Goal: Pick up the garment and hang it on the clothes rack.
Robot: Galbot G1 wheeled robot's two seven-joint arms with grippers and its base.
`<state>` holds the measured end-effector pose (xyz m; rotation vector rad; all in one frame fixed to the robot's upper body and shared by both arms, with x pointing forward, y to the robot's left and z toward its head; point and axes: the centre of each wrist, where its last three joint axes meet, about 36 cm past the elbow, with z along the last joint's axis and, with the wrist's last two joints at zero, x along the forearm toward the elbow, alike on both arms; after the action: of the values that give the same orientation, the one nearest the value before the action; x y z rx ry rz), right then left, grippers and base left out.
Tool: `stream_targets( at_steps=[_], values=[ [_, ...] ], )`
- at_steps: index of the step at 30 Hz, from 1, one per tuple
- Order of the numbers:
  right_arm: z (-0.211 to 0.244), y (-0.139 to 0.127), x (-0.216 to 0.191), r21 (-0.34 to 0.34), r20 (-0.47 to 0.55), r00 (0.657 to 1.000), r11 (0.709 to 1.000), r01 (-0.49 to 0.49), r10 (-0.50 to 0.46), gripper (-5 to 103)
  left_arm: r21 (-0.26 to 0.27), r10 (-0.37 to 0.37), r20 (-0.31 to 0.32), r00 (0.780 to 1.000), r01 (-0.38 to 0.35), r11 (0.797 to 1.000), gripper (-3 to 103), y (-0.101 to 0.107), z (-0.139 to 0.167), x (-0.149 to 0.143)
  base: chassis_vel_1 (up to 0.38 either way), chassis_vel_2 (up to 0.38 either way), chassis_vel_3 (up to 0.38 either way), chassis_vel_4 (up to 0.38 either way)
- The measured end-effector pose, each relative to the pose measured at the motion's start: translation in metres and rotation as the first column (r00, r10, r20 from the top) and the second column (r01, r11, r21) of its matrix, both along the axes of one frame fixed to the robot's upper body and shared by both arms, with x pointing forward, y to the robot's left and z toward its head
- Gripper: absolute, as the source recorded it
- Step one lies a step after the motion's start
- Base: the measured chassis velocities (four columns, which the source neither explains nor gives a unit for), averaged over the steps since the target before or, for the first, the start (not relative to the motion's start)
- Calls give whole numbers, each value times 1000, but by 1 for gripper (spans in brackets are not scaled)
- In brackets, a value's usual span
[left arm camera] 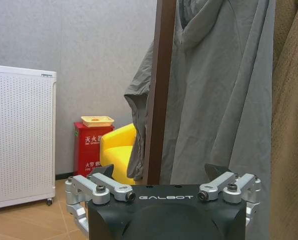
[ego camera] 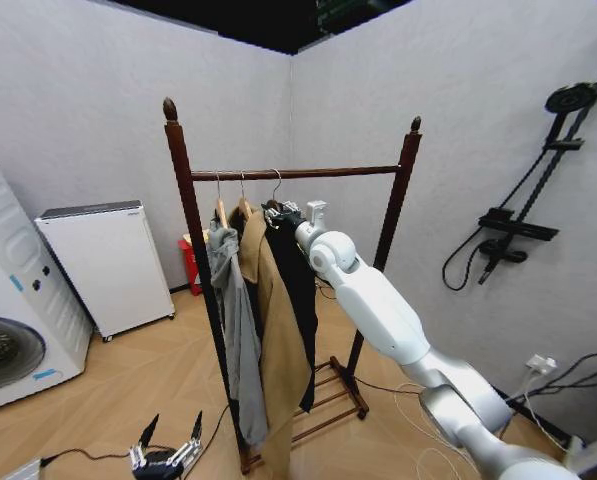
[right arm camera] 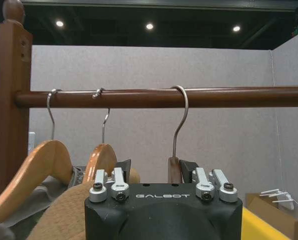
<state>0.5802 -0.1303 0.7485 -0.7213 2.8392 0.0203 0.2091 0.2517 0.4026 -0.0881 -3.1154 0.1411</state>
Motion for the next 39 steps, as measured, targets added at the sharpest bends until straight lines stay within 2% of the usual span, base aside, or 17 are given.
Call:
stream_targets(
  at_steps=[1, 2, 4, 5, 7, 8, 9, 11, 12, 13, 17, 19, 22, 24, 28, 33, 39],
  values=[
    [0, 0, 0, 0, 0, 1000, 1000, 0, 0, 51, 0, 0, 0, 1000, 0, 1000, 100, 0, 0, 0, 0, 0, 0, 0],
    [-1, -6, -12, 3, 5, 1000, 1000, 3, -3, 63, 0, 0, 0, 1000, 0, 1000, 100, 0, 0, 0, 0, 0, 0, 0],
    [-2, -11, -20, 5, 6, 1000, 1000, 12, -12, 63, 0, 0, 0, 1000, 0, 1000, 100, 0, 0, 0, 0, 0, 0, 0],
    [-4, -21, -32, 5, 7, 1000, 1000, 25, -25, 73, 0, 0, 0, 1000, 0, 1000, 100, 0, 0, 0, 0, 0, 0, 0],
    [-5, -27, -37, 4, 9, 999, 999, 35, -35, 73, 0, 0, 0, 1000, 0, 1000, 100, 0, 0, 0, 0, 0, 0, 0],
    [-6, -37, -45, 2, 12, 998, 999, 54, -54, 78, 0, 0, 0, 1000, 0, 1000, 100, 0, 0, 0, 0, 0, 0, 0],
    [-6, -37, -45, 2, 12, 998, 999, 54, -54, 78, 0, 0, 0, 1000, 0, 1000, 100, 0, 0, 0, 0, 0, 0, 0],
    [-10, -68, -68, 7, 8, 996, 996, 94, -94, 94, 0, 0, 0, 1000, 0, 1000, 100, 0, 0, 0, 0, 0, 0, 0],
    [-10, -68, -68, 7, 8, 996, 996, 94, -94, 94, 0, 0, 0, 1000, 0, 1000, 100, 0, 0, 0, 0, 0, 0, 0],
    [-18, -80, -81, 9, -4, 994, 994, 106, -106, 98, 0, 0, 0, 1000, 0, 1000, 100, 0, 0, 0, 0, 0, 0, 0],
    [-42, -95, -108, 11, -35, 993, 994, 111, -111, 99, 0, 0, 0, 1000, 0, 1000, 100, 0, 0, 0, 0, 0, 0, 0],
    [-78, -110, -141, 13, -65, 984, 986, 165, -164, 100, 0, 0, 0, 1000, 0, 1000, 100, 0, 0, 0, 0, 0, 0, 0],
    [-98, -117, -156, 10, -83, 975, 978, 209, -207, 100, 0, -1, 0, 1000, 1, 1000, 100, 0, 0, 0, 0, 0, 0, 0],
    [-140, -122, -184, -10, -146, 948, 958, 285, -283, 100, 0, 0, 0, 1000, 0, 1000, 100, 0, 0, 0, 0, 0, 0, 0],
    [-164, -122, -201, 0, -179, 930, 945, 328, -322, 100, 0, 0, 0, 1000, 0, 1000, 100, 0, 0, 0, 0, 0, 0, 0],
    [-216, -111, -229, 24, -239, 886, 910, 415, -397, 100, 0, 0, 0, 1000, 0, 1000, 100, 0, 0, 0, 0, 0, 0, 0],
    [-237, -106, -240, -7, -237, 860, 886, 463, -451, 100, 0, 0, 0, 1000, 0, 1000, 100, 0, 0, 0, 0, 0, 0, 0]
  ],
)
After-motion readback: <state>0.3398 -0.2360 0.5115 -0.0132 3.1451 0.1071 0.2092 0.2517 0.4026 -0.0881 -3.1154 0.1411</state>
